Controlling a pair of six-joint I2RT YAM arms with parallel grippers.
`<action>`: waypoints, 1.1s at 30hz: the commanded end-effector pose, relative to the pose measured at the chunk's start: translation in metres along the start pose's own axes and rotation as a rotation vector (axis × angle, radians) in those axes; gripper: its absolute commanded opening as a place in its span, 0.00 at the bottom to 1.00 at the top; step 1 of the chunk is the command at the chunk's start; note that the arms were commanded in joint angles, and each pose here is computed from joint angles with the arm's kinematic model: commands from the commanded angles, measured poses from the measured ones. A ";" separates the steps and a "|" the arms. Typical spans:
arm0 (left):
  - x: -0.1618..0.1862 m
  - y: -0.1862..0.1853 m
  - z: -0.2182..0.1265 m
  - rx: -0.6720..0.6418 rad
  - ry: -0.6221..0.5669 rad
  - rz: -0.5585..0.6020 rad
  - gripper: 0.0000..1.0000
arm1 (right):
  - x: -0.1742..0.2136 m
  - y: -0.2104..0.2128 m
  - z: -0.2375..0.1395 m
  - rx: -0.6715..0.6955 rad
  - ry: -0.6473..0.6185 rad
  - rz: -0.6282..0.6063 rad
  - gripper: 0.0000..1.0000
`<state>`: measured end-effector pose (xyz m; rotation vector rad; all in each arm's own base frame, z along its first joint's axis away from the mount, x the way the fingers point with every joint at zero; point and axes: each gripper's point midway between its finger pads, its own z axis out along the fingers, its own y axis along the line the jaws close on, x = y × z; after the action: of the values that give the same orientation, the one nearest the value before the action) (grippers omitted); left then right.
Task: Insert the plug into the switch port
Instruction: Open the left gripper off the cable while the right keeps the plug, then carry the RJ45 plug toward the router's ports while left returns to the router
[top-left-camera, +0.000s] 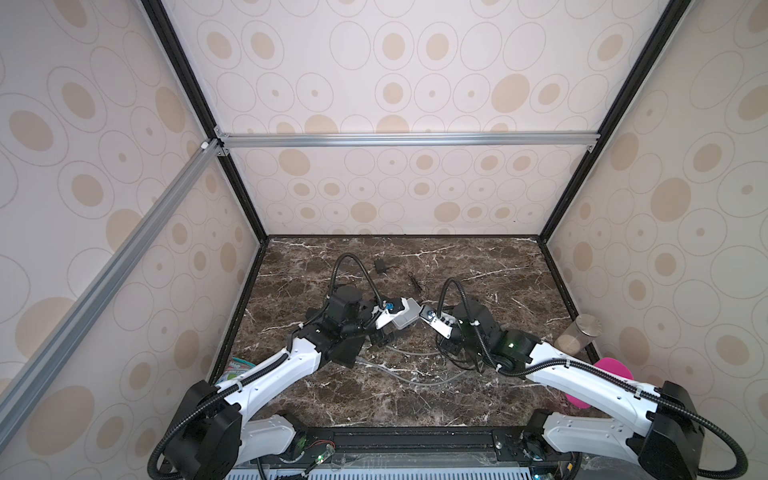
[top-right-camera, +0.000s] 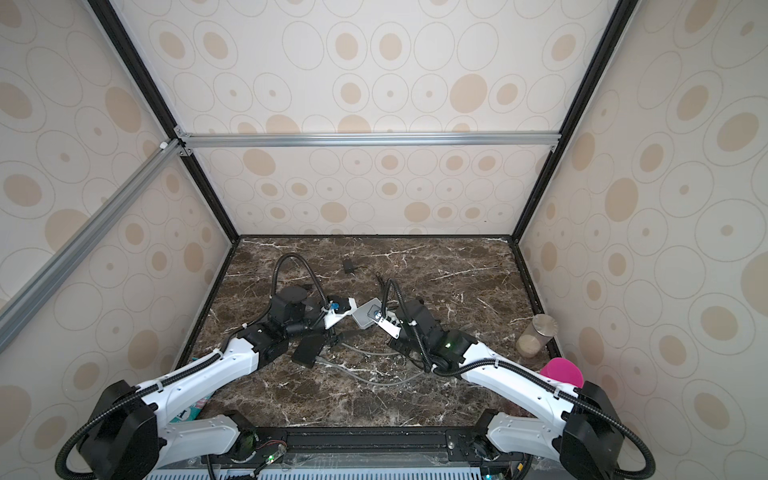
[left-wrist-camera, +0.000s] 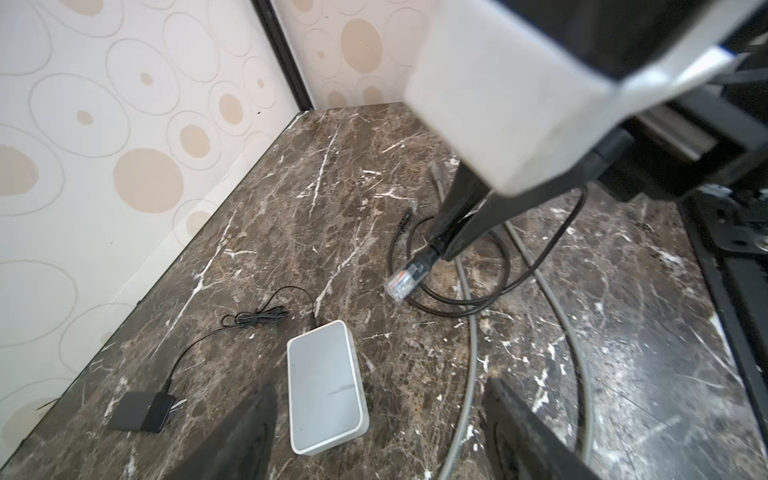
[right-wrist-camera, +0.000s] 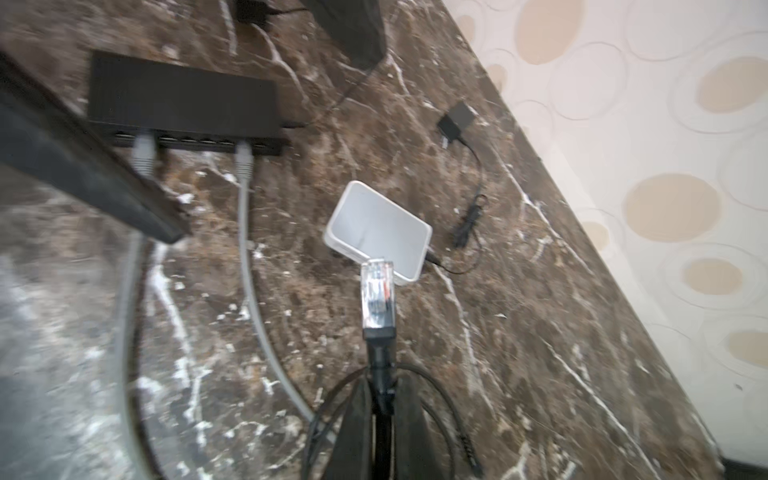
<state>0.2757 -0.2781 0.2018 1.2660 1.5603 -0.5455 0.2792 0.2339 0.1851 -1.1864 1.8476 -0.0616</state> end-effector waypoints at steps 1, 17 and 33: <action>-0.006 0.021 0.002 -0.060 0.036 -0.081 0.74 | -0.039 -0.100 -0.021 0.343 -0.015 -0.024 0.00; 0.002 0.034 0.014 -0.087 0.101 -0.275 0.84 | 0.042 -0.021 0.057 0.060 0.112 0.162 0.00; 0.034 0.084 0.049 -0.274 0.062 -0.661 0.91 | 0.095 0.048 0.067 -0.234 0.384 0.279 0.00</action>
<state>0.3527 -0.2805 0.1758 0.6802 2.0029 -0.6852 0.2942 0.2165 0.0692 -1.1010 2.2982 0.0437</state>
